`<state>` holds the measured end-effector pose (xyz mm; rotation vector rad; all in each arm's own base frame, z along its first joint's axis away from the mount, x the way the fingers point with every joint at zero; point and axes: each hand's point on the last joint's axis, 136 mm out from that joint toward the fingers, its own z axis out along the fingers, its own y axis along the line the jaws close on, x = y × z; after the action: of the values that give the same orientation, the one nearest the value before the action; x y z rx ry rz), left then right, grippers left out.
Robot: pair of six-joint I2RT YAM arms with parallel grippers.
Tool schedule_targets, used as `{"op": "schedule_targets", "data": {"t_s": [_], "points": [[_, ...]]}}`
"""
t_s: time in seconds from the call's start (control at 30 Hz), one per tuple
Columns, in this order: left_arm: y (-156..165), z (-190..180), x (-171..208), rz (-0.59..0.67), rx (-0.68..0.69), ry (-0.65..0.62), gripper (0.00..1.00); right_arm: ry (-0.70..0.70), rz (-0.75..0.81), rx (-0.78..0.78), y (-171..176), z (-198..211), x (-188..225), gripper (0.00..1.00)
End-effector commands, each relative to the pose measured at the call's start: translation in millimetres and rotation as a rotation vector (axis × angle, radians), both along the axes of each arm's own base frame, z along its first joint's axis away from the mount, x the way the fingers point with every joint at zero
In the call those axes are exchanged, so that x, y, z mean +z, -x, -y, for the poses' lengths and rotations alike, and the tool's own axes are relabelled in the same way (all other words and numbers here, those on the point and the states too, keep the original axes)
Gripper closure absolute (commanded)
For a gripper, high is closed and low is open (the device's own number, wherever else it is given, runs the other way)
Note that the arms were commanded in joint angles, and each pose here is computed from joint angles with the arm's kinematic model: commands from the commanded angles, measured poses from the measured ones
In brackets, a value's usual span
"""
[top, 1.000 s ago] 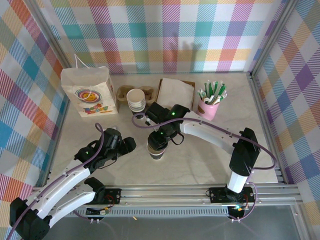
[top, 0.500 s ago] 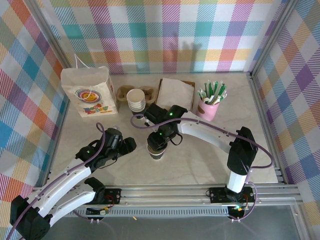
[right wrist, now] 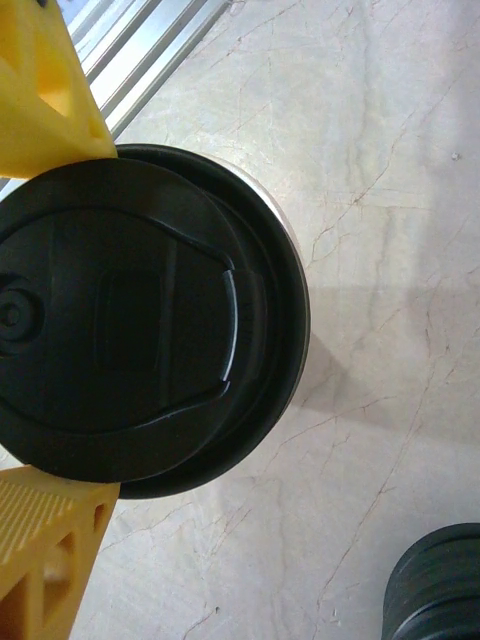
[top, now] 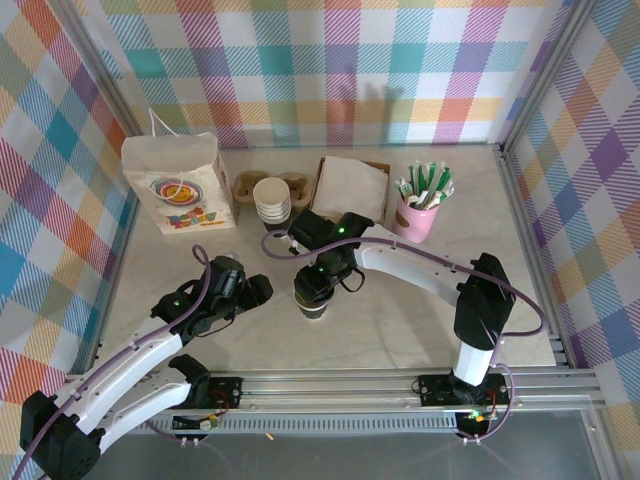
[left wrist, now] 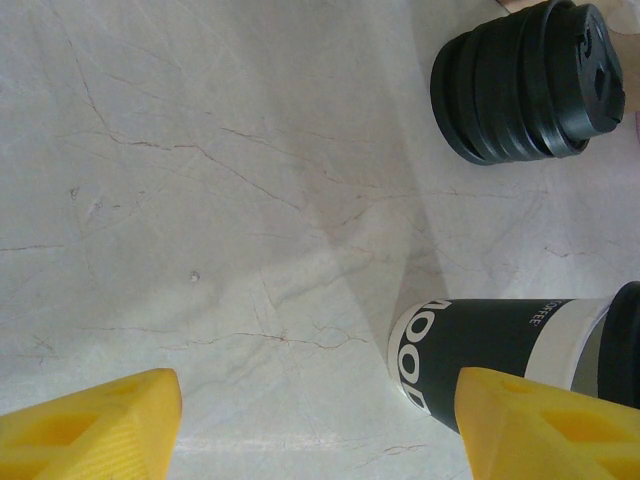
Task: Pack the takeout coffee
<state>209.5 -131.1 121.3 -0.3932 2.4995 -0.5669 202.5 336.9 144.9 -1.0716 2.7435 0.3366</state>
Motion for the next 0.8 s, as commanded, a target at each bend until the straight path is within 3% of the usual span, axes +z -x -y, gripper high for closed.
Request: {"op": "schedule_targets", "data": {"t_s": [0.0, 0.77], "points": [[-3.2, 0.4, 7.9, 0.026, -0.003, 0.007, 0.28, -0.004, -0.020, 0.000, 4.9, -2.2, -4.8, 0.35], [2.4, -6.2, 8.2, 0.035, -0.002, -0.008, 0.27, -0.003, -0.039, 0.003, 8.5, -4.4, -10.0, 0.31]]}}
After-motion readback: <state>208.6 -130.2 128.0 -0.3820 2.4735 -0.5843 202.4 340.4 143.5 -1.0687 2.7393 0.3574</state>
